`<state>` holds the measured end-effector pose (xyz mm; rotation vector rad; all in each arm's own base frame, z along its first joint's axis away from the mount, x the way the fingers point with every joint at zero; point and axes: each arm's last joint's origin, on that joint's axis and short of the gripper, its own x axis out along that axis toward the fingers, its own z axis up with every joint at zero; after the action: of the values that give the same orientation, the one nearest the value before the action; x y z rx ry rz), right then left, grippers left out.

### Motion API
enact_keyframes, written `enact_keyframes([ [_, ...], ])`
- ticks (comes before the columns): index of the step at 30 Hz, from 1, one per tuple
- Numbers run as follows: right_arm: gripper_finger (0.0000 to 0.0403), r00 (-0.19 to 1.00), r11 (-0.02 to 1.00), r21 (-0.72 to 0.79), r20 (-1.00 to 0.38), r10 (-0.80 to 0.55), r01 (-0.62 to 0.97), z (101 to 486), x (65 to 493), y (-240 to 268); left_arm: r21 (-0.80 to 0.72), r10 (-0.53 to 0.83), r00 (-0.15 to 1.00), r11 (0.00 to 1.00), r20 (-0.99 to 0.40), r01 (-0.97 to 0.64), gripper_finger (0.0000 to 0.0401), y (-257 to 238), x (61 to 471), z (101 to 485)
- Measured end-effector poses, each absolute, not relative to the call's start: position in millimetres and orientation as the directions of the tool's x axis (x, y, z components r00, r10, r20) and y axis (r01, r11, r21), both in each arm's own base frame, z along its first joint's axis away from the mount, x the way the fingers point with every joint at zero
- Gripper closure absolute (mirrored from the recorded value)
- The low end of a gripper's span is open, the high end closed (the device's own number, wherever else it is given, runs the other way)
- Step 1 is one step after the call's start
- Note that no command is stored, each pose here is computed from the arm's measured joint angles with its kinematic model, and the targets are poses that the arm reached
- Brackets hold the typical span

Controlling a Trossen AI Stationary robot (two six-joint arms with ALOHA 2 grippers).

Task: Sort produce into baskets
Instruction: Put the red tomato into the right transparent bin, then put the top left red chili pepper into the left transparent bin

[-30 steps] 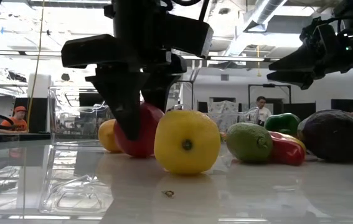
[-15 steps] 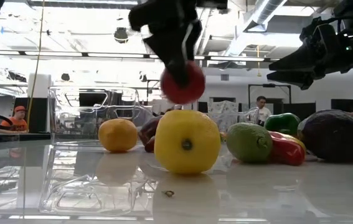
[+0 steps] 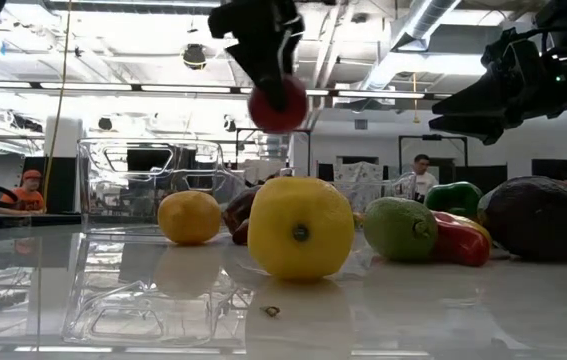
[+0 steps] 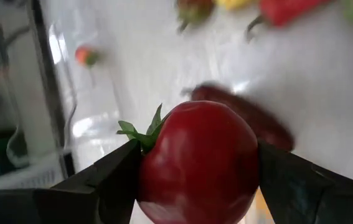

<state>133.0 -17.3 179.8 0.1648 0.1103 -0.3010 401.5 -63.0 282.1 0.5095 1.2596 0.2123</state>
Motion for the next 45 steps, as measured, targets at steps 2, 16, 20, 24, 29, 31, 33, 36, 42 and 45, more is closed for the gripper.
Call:
enact_keyframes([
  [2, 0.0149, 0.948, 0.942, 0.141, -0.135, -0.287, 0.305, 180, 133, -17, 0.476, 0.431, 0.283, 0.873, -0.857, 0.109, 0.0137, -60, 396, 285],
  [16, 0.0149, 0.95, 0.939, 0.156, -0.118, -0.29, 0.306, 181, 133, -17, 0.62, 0.617, 0.344, 0.776, -0.708, -0.116, 0.0137, 26, 414, 288],
  [20, 0.0149, 0.95, 0.94, 0.157, -0.124, -0.285, 0.303, 181, 133, -17, 0.613, 0.659, 0.374, 0.749, -0.652, -0.251, 0.0137, 81, 420, 286],
  [24, 0.0149, 0.954, 0.944, 0.157, -0.124, -0.274, 0.292, 181, 133, -15, 0.532, 0.644, 0.409, 0.765, -0.647, -0.363, 0.0136, 126, 420, 280],
  [29, 0.0149, 0.954, 0.945, 0.151, -0.121, -0.274, 0.29, 181, 133, -15, 0.415, 0.609, 0.497, 0.79, -0.618, -0.452, 0.0128, 163, 416, 279],
  [31, 0.0149, 0.954, 0.945, 0.149, -0.121, -0.274, 0.29, 181, 133, -15, 0.368, 0.581, 0.53, 0.809, -0.618, -0.458, 0.0124, 171, 415, 280],
  [33, 0.0149, 0.954, 0.945, 0.148, -0.122, -0.274, 0.29, 181, 133, -15, 0.326, 0.563, 0.564, 0.82, -0.604, -0.47, 0.0117, 175, 418, 279],
  [36, 0.0149, 0.954, 0.946, 0.148, -0.122, -0.274, 0.29, 181, 133, -15, 0.299, 0.547, 0.559, 0.827, -0.623, -0.476, 0.01, 175, 419, 274],
  [42, 0.0149, 0.954, 0.945, 0.15, -0.119, -0.274, 0.29, 181, 133, -15, 0.348, 0.558, 0.559, 0.826, -0.613, -0.444, 0.006, 162, 424, 275],
  [45, 0.0149, 0.954, 0.944, 0.155, -0.119, -0.274, 0.29, 181, 133, -15, 0.396, 0.565, 0.557, 0.825, -0.609, -0.404, 0.0055, 151, 426, 278],
])
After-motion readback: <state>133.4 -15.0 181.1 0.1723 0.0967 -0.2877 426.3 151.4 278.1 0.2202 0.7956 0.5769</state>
